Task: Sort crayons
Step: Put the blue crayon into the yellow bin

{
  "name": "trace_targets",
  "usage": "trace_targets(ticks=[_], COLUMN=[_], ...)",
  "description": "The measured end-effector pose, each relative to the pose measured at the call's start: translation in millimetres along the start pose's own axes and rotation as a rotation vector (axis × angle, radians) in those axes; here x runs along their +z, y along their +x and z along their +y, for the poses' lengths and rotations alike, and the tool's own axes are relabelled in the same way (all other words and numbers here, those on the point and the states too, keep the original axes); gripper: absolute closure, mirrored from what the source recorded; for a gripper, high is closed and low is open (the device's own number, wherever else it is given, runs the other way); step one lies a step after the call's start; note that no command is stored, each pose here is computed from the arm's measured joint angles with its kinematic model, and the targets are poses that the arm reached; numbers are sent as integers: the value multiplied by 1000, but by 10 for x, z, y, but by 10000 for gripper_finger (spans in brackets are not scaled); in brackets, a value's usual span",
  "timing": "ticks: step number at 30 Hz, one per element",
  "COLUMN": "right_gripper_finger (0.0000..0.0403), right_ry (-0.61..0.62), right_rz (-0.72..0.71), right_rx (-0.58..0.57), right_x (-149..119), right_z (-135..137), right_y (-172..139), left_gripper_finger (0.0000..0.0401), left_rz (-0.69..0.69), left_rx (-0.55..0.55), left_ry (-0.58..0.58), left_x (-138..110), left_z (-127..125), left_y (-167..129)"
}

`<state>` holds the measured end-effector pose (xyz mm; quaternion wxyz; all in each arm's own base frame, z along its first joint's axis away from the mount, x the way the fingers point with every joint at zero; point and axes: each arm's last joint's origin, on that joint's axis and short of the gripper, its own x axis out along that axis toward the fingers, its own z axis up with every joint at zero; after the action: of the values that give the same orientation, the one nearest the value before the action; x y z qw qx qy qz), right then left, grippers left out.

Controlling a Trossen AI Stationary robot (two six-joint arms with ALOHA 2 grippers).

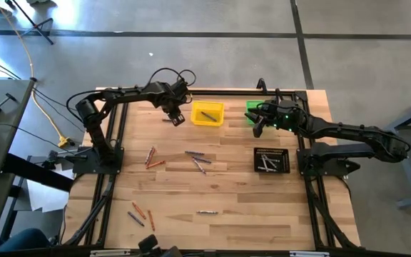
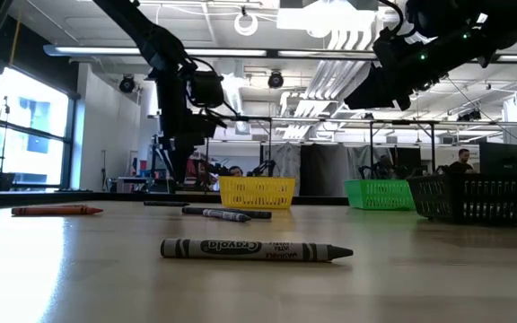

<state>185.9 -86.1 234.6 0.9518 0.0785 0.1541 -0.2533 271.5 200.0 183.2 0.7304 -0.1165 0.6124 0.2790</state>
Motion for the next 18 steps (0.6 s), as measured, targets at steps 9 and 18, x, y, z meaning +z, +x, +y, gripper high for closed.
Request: trace_targets(ticks=[9, 18], right_gripper_finger=[286, 286], right_ry=[-1, 0], right_rz=[6, 6], right_rx=[-1, -1], right_x=[-6, -6], right_z=[-1, -1], right_y=[1, 1], left_gripper_finger=[290, 290], left_rz=[90, 218], left_rx=[-64, -51], left_ry=[52, 193], left_x=[-90, -137], left_z=[-23, -68], left_y=[-4, 257])
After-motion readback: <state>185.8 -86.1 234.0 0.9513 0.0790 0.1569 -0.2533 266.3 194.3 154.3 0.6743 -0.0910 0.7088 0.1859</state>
